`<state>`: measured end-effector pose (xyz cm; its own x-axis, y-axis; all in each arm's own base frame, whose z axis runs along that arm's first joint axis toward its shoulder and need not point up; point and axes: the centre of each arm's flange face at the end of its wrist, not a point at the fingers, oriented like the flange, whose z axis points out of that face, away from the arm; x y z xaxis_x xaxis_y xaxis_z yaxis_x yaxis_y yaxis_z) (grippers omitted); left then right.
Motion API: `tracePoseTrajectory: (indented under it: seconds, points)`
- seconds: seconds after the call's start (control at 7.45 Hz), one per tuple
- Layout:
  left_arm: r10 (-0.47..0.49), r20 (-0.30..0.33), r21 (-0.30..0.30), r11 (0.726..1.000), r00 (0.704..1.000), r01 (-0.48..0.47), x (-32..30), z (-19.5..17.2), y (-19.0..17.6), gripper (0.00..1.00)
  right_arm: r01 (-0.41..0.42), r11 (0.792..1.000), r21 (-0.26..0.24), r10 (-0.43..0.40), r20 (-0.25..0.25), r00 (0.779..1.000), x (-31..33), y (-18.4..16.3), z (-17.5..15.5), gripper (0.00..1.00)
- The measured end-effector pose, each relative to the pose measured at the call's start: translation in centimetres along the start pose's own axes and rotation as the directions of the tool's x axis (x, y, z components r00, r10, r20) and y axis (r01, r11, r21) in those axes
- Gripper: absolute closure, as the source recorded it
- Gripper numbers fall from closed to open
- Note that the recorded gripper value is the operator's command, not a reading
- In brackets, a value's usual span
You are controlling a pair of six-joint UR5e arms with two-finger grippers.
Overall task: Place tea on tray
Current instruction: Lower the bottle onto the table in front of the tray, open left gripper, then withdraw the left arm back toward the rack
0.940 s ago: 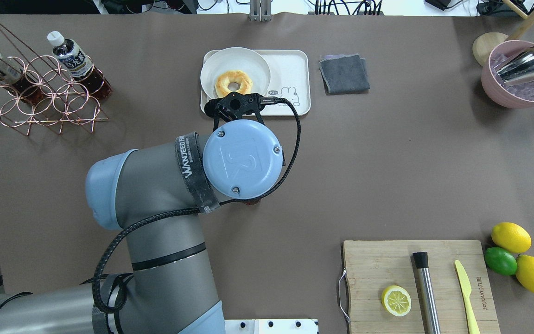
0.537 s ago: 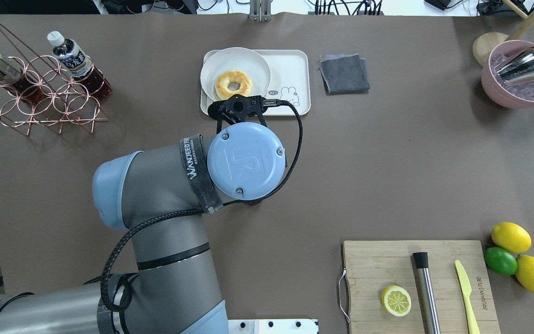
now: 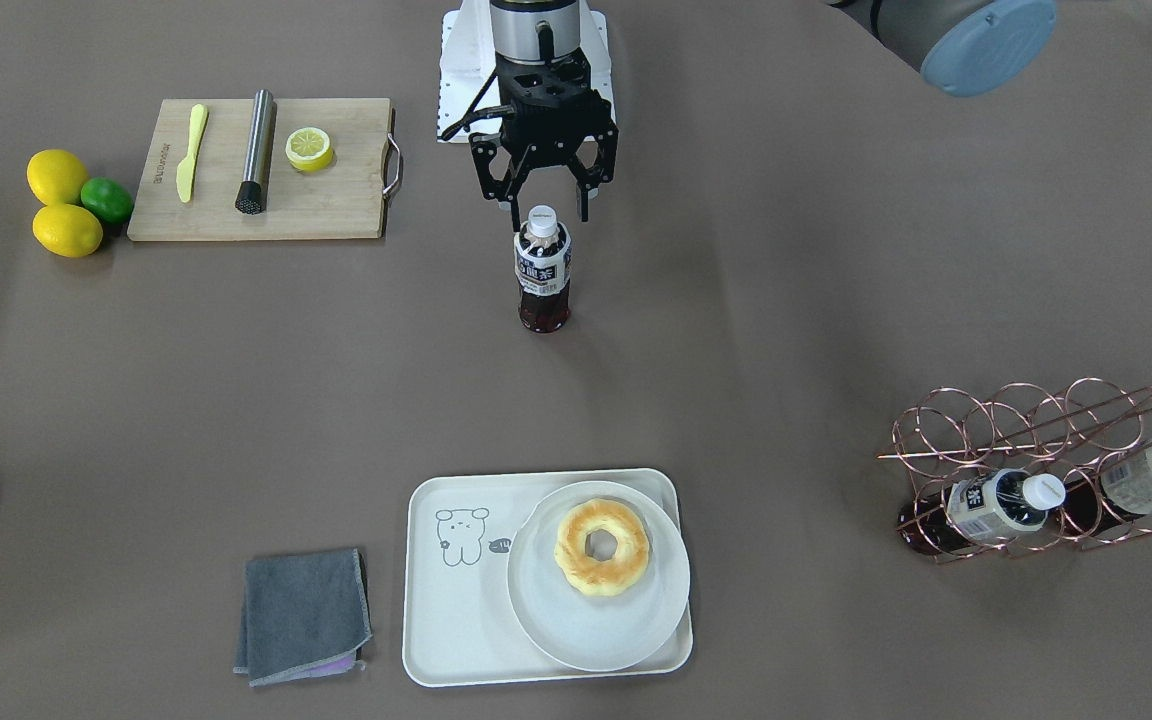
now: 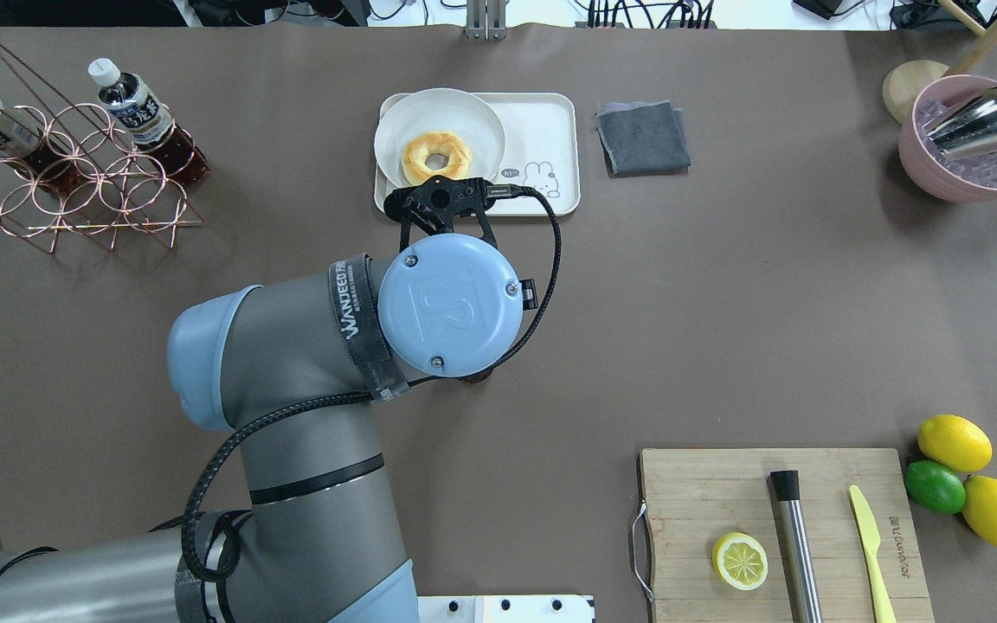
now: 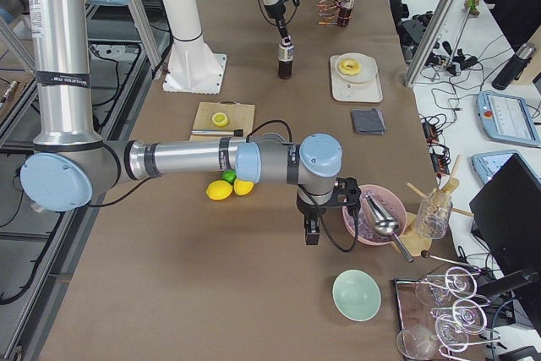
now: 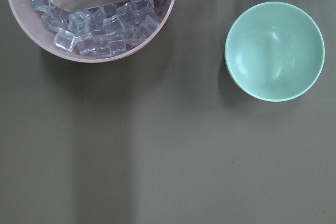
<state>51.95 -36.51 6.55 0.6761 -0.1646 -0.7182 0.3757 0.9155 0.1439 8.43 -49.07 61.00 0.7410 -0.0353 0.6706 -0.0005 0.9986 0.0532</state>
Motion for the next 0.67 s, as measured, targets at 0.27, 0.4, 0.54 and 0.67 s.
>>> tracePoseTrajectory:
  seconds: [0.27,0.4,0.54,0.67]
  points:
    - [0.011,-0.051,0.012,1.000,0.999,-0.011,-0.6,-2.4,-0.6,0.02,0.002,1.000,0.003,-0.002,-0.001,1.000,-0.1,-0.2,-0.2,0.00]
    - [0.057,-0.073,0.021,0.998,0.996,-0.056,-1.7,-3.7,-1.3,0.02,0.004,1.000,0.006,-0.004,-0.001,1.000,-0.2,-0.4,-0.3,0.00]
    - [0.083,-0.075,0.023,0.996,0.994,-0.081,-4.0,-3.9,-2.9,0.02,0.005,1.000,0.008,-0.005,-0.001,1.000,-0.3,-0.5,-0.4,0.00]
    - [0.108,-0.081,0.026,0.994,0.991,-0.106,-6.8,-3.7,-4.7,0.02,0.006,1.000,0.010,-0.006,-0.001,1.000,-0.4,-0.6,-0.5,0.00]
